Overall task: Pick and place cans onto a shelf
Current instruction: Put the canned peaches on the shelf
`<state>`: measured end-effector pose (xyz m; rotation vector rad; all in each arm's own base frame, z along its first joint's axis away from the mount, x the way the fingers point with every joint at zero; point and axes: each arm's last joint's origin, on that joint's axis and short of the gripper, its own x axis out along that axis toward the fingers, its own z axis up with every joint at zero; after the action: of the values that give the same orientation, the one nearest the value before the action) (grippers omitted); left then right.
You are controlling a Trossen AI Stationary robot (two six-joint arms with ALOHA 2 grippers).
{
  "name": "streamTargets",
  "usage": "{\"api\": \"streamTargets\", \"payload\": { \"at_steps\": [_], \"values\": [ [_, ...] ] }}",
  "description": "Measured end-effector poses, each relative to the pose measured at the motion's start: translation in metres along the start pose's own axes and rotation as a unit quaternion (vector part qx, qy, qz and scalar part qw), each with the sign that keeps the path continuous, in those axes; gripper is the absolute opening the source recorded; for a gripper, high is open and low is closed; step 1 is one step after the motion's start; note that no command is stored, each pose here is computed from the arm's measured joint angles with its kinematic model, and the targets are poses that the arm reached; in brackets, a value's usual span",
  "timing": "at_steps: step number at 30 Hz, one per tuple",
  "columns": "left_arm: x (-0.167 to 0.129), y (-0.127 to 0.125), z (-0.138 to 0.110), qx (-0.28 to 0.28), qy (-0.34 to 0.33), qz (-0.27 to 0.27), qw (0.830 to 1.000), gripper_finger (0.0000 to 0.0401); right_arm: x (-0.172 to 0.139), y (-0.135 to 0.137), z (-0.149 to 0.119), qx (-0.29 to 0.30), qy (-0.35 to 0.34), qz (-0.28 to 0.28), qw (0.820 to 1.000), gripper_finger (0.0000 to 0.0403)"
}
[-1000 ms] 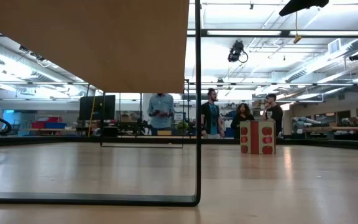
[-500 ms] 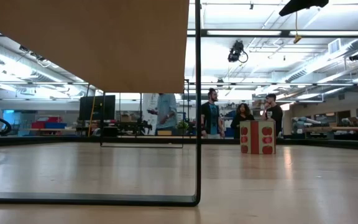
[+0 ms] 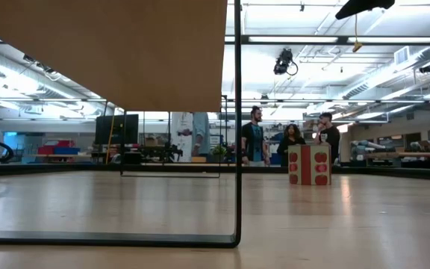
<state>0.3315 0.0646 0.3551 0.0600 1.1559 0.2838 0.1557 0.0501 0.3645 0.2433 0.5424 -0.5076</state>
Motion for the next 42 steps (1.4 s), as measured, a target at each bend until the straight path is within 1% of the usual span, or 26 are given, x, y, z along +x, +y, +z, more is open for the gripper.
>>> {"api": "streamTargets", "payload": {
  "at_steps": [4,6,9,13,15,18,22,26,29,31,33,39,42],
  "values": [
    [-0.004,-0.019,0.008,0.028,-0.047,-0.084,0.995,0.0142,0.0,0.0,0.0,-0.001,0.004,0.003,1.0,0.0348],
    [-0.007,-0.03,0.011,0.04,-0.061,-0.106,0.992,0.0142,0.0,0.0,-0.001,-0.005,0.01,0.009,1.0,0.0348],
    [-0.011,-0.049,0.011,0.039,-0.067,-0.121,0.99,0.0142,0.0,0.001,-0.002,-0.009,0.024,0.023,0.999,0.0348],
    [-0.029,-0.072,0.012,0.03,-0.083,-0.132,0.987,0.0142,0.0,0.001,-0.003,-0.012,0.035,0.032,0.999,0.0348],
    [-0.039,-0.082,0.012,0.04,-0.093,-0.127,0.987,0.0142,0.001,0.002,-0.005,-0.012,0.038,0.031,0.999,0.0348],
    [-0.051,-0.097,0.014,0.047,-0.116,-0.139,0.982,0.0142,0.004,0.002,-0.008,-0.009,0.048,0.037,0.998,0.0348],
    [-0.058,-0.119,0.01,0.068,-0.129,-0.153,0.977,0.0142,0.009,0.008,-0.013,-0.013,0.088,0.067,0.994,0.0348],
    [-0.063,-0.138,0.004,0.073,-0.137,-0.12,0.981,0.0142,0.017,0.02,-0.019,-0.019,0.153,0.112,0.982,0.0348],
    [-0.077,-0.145,-0.003,0.074,-0.155,-0.103,0.98,0.0142,0.023,0.031,-0.025,-0.034,0.197,0.134,0.971,0.0348],
    [-0.087,-0.145,-0.008,0.07,-0.167,-0.101,0.978,0.0142,0.027,0.039,-0.03,-0.049,0.222,0.146,0.963,0.0348],
    [-0.094,-0.146,-0.014,0.071,-0.164,-0.101,0.979,0.0142,0.03,0.047,-0.036,-0.065,0.248,0.158,0.954,0.0348],
    [-0.112,-0.136,-0.027,0.049,-0.17,-0.082,0.981,0.0142,0.036,0.066,-0.057,-0.114,0.328,0.178,0.921,0.0348],
    [-0.119,-0.132,-0.032,0.041,-0.172,-0.081,0.981,0.0142,0.035,0.074,-0.068,-0.135,0.36,0.184,0.904,0.0348]
  ]
}}
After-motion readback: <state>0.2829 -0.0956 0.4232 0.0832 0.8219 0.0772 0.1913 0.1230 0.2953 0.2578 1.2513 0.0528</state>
